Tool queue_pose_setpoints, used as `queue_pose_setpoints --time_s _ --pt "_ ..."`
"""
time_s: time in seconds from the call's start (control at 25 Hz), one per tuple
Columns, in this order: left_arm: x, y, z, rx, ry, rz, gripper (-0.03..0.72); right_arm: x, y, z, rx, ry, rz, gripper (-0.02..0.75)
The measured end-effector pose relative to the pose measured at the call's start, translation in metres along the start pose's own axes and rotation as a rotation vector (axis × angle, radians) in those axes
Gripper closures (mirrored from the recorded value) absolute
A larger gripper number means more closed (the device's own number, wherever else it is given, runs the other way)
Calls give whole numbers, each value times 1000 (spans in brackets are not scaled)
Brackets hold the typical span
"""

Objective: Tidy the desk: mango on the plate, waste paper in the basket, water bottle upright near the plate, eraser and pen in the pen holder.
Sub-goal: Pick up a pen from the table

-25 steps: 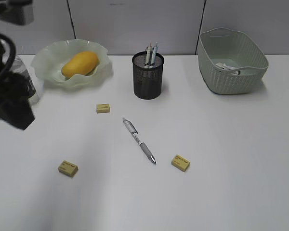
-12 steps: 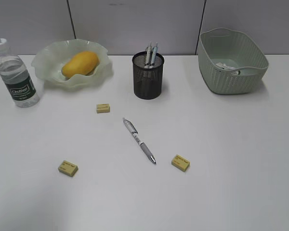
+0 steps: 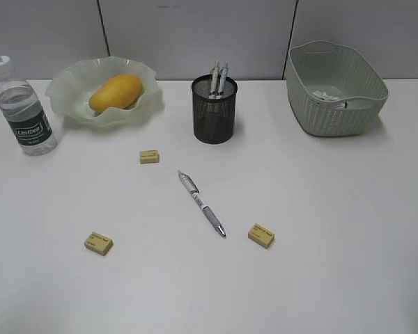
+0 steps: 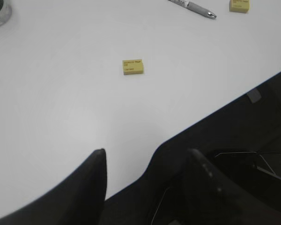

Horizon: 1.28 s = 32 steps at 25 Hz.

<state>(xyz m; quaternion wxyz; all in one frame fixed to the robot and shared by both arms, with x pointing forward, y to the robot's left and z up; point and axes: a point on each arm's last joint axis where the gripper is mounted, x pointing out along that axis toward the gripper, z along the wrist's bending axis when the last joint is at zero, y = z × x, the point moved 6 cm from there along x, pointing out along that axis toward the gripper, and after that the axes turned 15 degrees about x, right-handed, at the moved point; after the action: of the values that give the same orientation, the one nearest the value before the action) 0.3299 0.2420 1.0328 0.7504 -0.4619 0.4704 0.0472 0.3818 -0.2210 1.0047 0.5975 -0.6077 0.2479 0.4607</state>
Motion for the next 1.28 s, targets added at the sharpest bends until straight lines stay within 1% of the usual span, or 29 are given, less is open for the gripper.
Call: queue_pose_setpoints --time_s 0.12,0.24,0.36,0.44,0.6,0.76,0.88,1.0,1.08,1.28 --pt "4 11 -3 1 3 12 284 21 -5 1 -11 27 104 271" --pt "12 23 -5 0 12 50 285 37 -23 6 -33 41 168 271" --pt "16 27 -6 0 14 60 285 50 -52 14 -41 45 190 271" --pt "17 26 -5 0 11 53 287 57 -77 20 -44 45 180 271" --pt "17 26 -3 9 -3 54 290 73 -121 36 -22 13 177 271" --pt "18 28 -3 12 -8 58 290 91 -150 62 -57 -13 196 271" --pt "19 28 -2 13 -10 59 290 105 -166 91 -103 -40 197 271" --pt "19 28 -2 14 -11 59 291 127 -173 118 -126 -58 223 271" --pt "19 28 -2 14 -11 59 292 144 -171 133 -151 -58 265 271" --pt "19 28 -2 14 -12 58 306 182 -167 158 -192 -48 343 279"
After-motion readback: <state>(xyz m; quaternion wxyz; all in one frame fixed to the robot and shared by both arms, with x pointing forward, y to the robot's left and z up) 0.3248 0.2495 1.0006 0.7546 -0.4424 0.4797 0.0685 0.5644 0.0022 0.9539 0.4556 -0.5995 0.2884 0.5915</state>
